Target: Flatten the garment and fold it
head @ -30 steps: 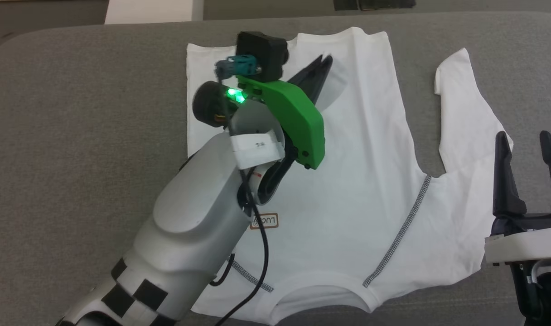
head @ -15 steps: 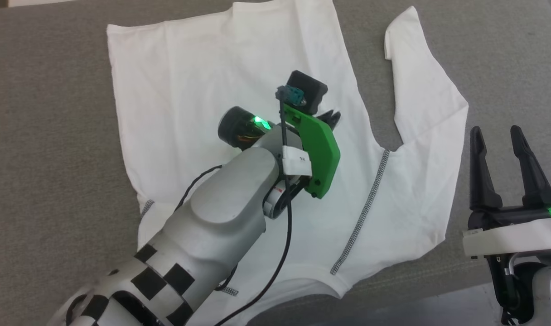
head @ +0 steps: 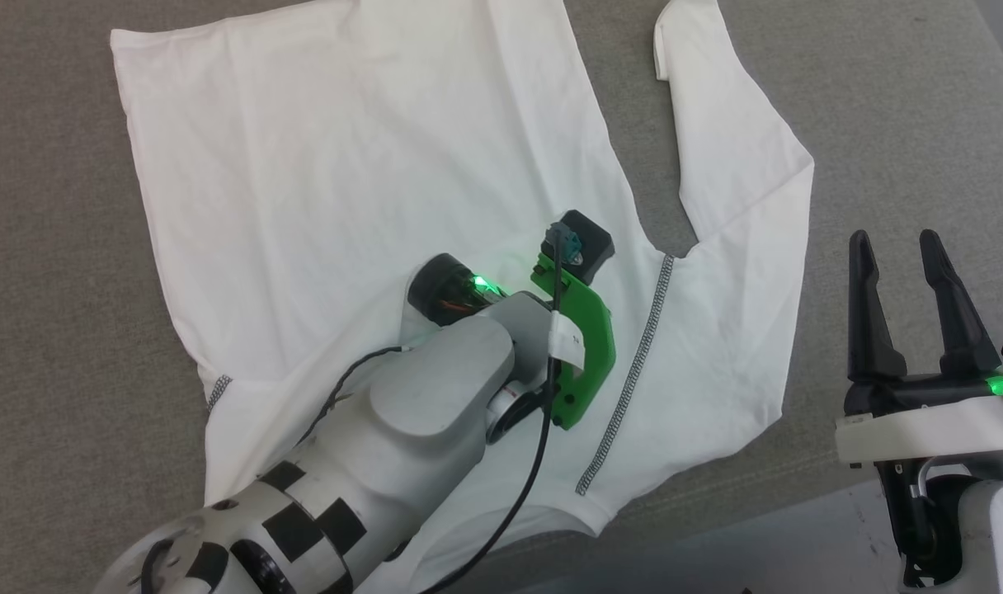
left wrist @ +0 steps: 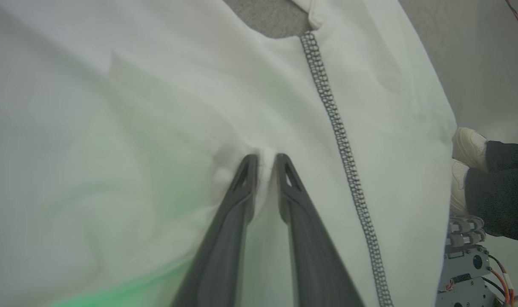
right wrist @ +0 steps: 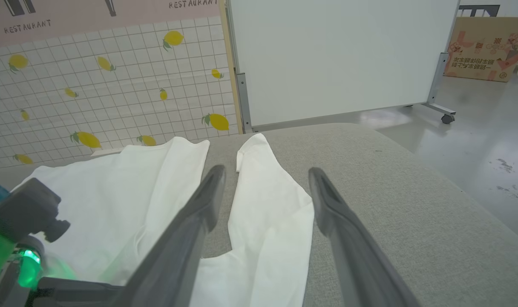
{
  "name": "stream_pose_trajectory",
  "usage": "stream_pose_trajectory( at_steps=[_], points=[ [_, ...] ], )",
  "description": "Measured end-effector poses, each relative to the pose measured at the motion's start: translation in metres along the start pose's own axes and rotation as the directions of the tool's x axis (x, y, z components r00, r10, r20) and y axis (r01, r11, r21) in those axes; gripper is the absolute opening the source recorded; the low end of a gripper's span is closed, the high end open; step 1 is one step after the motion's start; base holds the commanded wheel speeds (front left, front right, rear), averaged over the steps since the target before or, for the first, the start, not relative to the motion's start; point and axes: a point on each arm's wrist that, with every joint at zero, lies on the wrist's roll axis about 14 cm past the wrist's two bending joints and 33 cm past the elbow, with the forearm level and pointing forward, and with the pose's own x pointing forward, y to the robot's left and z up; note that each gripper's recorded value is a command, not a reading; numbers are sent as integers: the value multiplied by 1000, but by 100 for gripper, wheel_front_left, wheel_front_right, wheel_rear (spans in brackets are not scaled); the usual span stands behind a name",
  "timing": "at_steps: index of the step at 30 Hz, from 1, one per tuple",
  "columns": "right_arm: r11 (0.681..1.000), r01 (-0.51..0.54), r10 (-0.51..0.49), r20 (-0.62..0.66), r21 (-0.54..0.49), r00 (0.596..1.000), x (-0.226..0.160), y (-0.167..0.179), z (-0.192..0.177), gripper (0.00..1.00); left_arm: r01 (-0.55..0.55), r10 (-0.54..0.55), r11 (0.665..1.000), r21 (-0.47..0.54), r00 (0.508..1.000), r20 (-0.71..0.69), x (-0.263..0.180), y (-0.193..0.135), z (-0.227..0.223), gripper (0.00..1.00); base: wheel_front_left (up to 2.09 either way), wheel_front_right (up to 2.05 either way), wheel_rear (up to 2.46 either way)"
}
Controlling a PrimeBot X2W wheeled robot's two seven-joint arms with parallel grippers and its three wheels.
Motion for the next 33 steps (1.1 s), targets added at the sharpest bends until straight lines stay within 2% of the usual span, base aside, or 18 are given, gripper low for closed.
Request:
stream_pose_trajectory(
  at_steps=[3, 7, 10, 12, 15, 17, 20, 26, 30, 33],
  points=[
    [1000, -6, 6, 10, 5, 1000, 1, 2, 3, 100, 24, -23, 999, -26, 999, 46, -5, -9, 10, 100, 0, 0, 0],
    [1000, -11, 11, 16, -3, 1000, 3, 3, 6, 100, 31, -6, 995, -91, 963, 268, -22, -10, 56, 100, 0, 0, 0],
    [1000, -21, 21, 11, -20, 1000, 7, 5, 8, 100, 3, 55, 992, -129, 895, 444, -45, 2, 91, 100, 0, 0, 0],
    [999, -32, 32, 1, -28, 999, 10, 9, 7, 100, -36, 124, 986, -165, 818, 562, -68, 19, 113, 100, 0, 0, 0],
    [998, -52, 52, 2, -38, 999, 21, 17, 11, 100, -134, 251, 966, -223, 701, 668, -107, 55, 125, 100, 0, 0, 0],
    [997, -65, 65, 0, -44, 998, 30, 22, 12, 100, -206, 337, 941, -269, 649, 682, -130, 81, 117, 100, 0, 0, 0],
    [995, -84, 83, -18, -55, 996, 49, 30, 11, 100, -320, 468, 884, -342, 577, 669, -167, 117, 92, 100, 0, 0, 0],
    [992, -101, 98, -49, -74, 994, 97, 34, 10, 100, -457, 660, 743, -489, 375, 652, -245, 161, 53, 100, 0, 0, 0],
    [993, -89, 82, -94, -74, 992, 133, 31, 3, 100, -507, 736, 661, -554, 293, 610, -273, 177, 19, 100, 0, 0, 0],
    [994, -67, 55, -142, -84, 988, 158, 23, -6, 100, -530, 768, 619, -579, 253, 588, -287, 185, 2, 100, 0, 0, 0]
  ],
)
